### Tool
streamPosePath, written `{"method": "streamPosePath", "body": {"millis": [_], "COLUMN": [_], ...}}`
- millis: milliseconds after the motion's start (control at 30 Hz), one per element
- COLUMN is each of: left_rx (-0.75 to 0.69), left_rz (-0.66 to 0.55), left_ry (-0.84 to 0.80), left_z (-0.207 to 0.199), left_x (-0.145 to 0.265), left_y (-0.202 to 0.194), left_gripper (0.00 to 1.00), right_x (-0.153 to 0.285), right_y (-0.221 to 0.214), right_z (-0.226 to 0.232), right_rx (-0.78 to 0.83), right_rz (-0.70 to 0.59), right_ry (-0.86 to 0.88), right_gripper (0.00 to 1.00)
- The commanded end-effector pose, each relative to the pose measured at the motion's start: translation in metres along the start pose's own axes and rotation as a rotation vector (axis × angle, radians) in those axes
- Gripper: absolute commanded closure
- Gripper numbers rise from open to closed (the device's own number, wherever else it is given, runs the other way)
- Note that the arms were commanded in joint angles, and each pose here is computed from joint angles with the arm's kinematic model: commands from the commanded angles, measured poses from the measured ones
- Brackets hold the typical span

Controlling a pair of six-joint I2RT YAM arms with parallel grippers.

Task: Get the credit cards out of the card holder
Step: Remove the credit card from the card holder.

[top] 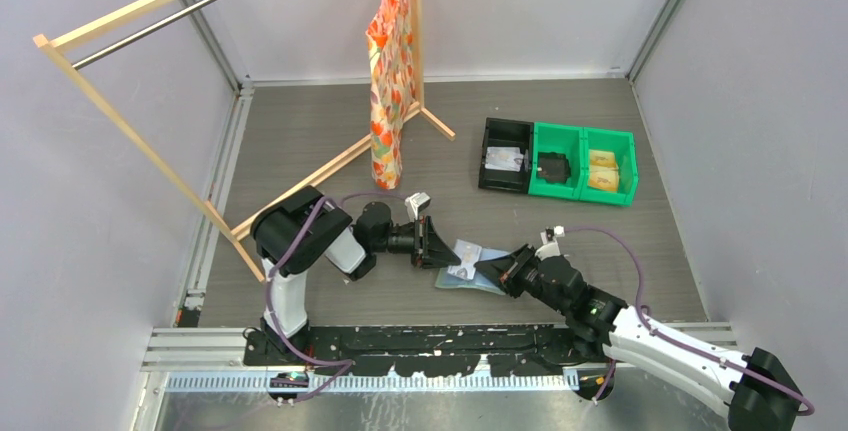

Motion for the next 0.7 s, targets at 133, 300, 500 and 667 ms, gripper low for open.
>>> {"method": "streamPosePath", "body": {"millis": [133,300,500,667], "left_rx": [-0.021,-0.013,-0.016,-0.024], "left_rz": [-0.015,-0.015,-0.005,0.001], "left_ry": [-0.054,-0.059,-0.067,-0.079], "left_z": [-0.004,0.0,-0.002,-0.007], "left_x": [-0.001,-0.001,0.0,0.0], "left_y": [0.006,0.006,0.004,0.004], "left_gripper": [0.98,0.99,0.99,0.99], "right_x": [-0.001,-0.001,-0.001,-0.004], "right_y": [0.002,0.005,0.006,0.005], "right_z": [-0.005,0.002,0.005,0.004], "right_rx": [0.004,-0.005,-0.004,-0.003], "right_rz": [-0.025,-0.039,-0.047,-0.041], "right_ry": [0.004,0.04,0.06,0.053], "right_gripper": [0.99,0.9,0.73,0.67]}}
Point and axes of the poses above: each gripper's point midway between its finger pads, its own x axis back along the fingers, its own z axis along the line the jaws close on, y = z × x, the point moved 5 cm from there along x, back along the fingers, and after that the axes turned 11 degrees about x, right-handed, at the moved point
